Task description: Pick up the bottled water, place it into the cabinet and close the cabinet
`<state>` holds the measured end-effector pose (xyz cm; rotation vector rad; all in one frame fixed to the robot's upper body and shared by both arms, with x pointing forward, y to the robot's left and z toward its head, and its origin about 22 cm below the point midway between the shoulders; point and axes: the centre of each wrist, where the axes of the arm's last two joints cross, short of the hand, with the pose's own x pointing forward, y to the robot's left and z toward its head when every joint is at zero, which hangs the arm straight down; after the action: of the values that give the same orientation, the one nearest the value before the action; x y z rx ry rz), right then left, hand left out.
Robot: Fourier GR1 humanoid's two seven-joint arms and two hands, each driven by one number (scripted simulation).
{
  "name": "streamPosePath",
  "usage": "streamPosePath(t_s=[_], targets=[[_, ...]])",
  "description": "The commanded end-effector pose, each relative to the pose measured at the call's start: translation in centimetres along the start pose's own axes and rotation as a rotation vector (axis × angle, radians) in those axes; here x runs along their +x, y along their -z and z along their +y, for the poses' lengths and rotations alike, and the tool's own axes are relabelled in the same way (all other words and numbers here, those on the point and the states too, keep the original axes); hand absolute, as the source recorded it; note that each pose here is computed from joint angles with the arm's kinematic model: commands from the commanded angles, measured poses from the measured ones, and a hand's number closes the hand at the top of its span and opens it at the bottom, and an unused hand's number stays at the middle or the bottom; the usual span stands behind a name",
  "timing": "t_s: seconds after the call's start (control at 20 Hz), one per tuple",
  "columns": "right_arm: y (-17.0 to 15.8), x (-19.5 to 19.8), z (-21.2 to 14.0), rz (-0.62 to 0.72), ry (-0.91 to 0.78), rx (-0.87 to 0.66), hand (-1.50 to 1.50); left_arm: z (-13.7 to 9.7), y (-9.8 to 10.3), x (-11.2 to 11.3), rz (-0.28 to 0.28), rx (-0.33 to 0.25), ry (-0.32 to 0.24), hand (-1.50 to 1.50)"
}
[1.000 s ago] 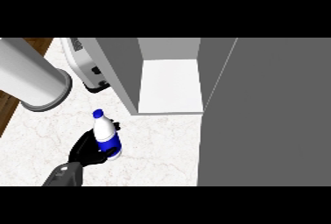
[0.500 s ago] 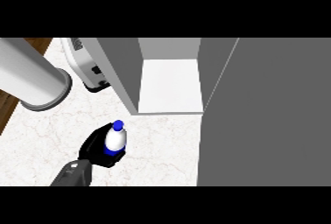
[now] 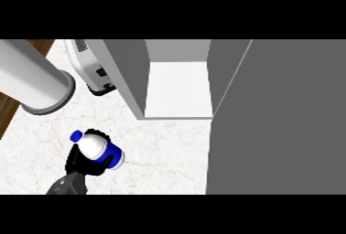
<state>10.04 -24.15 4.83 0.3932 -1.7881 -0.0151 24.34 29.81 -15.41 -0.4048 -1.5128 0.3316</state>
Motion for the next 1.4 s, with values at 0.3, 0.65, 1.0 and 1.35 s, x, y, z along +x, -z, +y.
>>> streamPosePath(t_s=[0.3, 0.65, 1.0, 1.35], targets=[[1.8, -0.7, 0.6, 0.001, -0.003, -0.002, -1.50, 0.8, 0.3, 1.5, -0.065, -0.018, -0.112, 1.50], [0.5, -1.2, -0.2, 0.008, 0.011, 0.032, -1.50, -0.6, 1.2, 3.3, -0.030, -0.049, -0.096, 1.50], [2.1, 0.8, 2.2, -0.004, 0.021, 0.025, -1.50, -8.2, 1.8, 3.9, -0.044, -0.093, -0.062, 1.50], [1.1, -1.4, 2.3, 0.022, 0.044, 0.016, -1.50, -14.4, 5.8, 7.8, -0.104, -0.128, 0.001, 1.50]])
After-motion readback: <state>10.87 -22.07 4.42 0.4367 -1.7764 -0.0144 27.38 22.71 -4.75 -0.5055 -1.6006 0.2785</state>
